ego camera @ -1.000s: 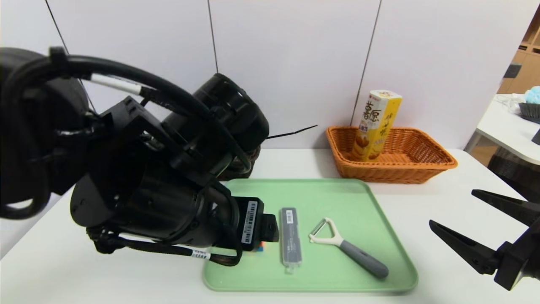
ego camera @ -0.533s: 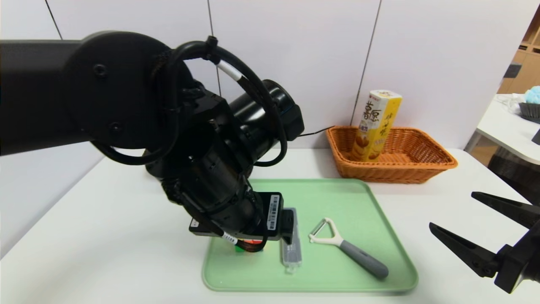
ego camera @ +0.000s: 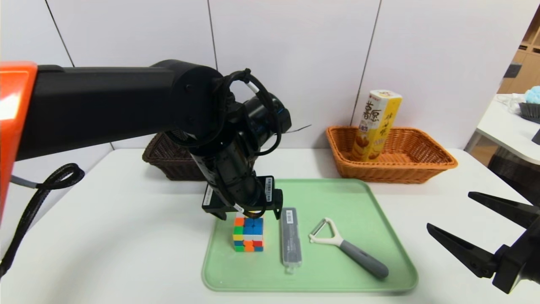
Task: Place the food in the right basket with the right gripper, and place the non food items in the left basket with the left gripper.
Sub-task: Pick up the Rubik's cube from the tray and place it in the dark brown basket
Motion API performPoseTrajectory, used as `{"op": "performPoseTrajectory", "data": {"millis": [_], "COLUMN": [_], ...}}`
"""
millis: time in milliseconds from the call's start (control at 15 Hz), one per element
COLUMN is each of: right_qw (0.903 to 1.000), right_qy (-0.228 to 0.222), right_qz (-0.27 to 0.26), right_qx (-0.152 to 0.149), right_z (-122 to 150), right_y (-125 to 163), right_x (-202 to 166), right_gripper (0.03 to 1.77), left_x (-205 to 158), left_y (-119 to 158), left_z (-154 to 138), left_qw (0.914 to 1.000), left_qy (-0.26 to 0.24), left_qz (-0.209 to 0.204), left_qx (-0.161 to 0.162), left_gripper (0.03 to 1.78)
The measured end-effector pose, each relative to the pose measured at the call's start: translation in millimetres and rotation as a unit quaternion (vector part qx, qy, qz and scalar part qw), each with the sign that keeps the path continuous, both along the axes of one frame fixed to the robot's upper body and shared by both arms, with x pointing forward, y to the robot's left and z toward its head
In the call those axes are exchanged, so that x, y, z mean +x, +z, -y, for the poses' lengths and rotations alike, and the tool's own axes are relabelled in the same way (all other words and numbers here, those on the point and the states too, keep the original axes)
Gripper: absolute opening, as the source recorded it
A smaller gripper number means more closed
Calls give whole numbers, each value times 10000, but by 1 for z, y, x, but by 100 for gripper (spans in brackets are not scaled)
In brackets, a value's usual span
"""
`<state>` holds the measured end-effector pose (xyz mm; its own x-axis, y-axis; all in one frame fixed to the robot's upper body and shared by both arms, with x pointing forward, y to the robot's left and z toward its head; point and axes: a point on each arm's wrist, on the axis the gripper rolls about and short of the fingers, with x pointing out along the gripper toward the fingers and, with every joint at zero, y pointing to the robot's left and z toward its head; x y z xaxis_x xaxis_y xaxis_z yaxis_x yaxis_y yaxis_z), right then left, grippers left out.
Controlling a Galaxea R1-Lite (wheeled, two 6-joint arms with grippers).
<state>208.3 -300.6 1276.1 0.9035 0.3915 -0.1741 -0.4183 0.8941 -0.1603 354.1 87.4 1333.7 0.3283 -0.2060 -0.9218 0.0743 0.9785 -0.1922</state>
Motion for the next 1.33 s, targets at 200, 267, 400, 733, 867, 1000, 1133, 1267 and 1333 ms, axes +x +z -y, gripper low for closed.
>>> {"op": "performPoseTrajectory", "data": {"millis": [200, 267, 400, 733, 867, 1000, 1133, 1267, 1333], "right_qw": [10000, 10000, 9999, 9999, 9999, 9999, 9999, 9999, 9999], "right_qy": [34, 47, 91, 106, 108, 112, 114, 117, 118], "right_qz": [21, 32, 43, 48, 43, 49, 50, 51, 55], "right_qx": [-2, 1, 2, 3, 4, 4, 5, 3, 5], "right_z": [-1, -2, -3, -3, -3, -3, -3, -3, -3], "right_y": [2, 2, 3, 3, 2, 2, 2, 2, 2], "right_x": [1, 1, 1, 1, -1, -1, -1, -1, -1], "right_gripper": [169, 169, 169, 169, 169, 169, 169, 169, 169], "left_x": [10, 11, 12, 12, 10, 9, 10, 11, 12], "left_y": [-8, -10, -15, -19, -19, -21, -24, -28, -30], "left_z": [-5, -5, -5, -2, 1, 4, 5, 7, 8], "left_qw": [9998, 9998, 9995, 9994, 9994, 9994, 9993, 9991, 9990], "left_qy": [134, 152, 173, 170, 122, 93, 80, 80, 79], "left_qz": [-99, -133, -205, -274, -304, -317, -349, -384, -403], "left_qx": [74, 91, 136, 134, 100, 109, 132, 164, 183], "left_gripper": [169, 169, 169, 169, 169, 169, 169, 169, 169]}}
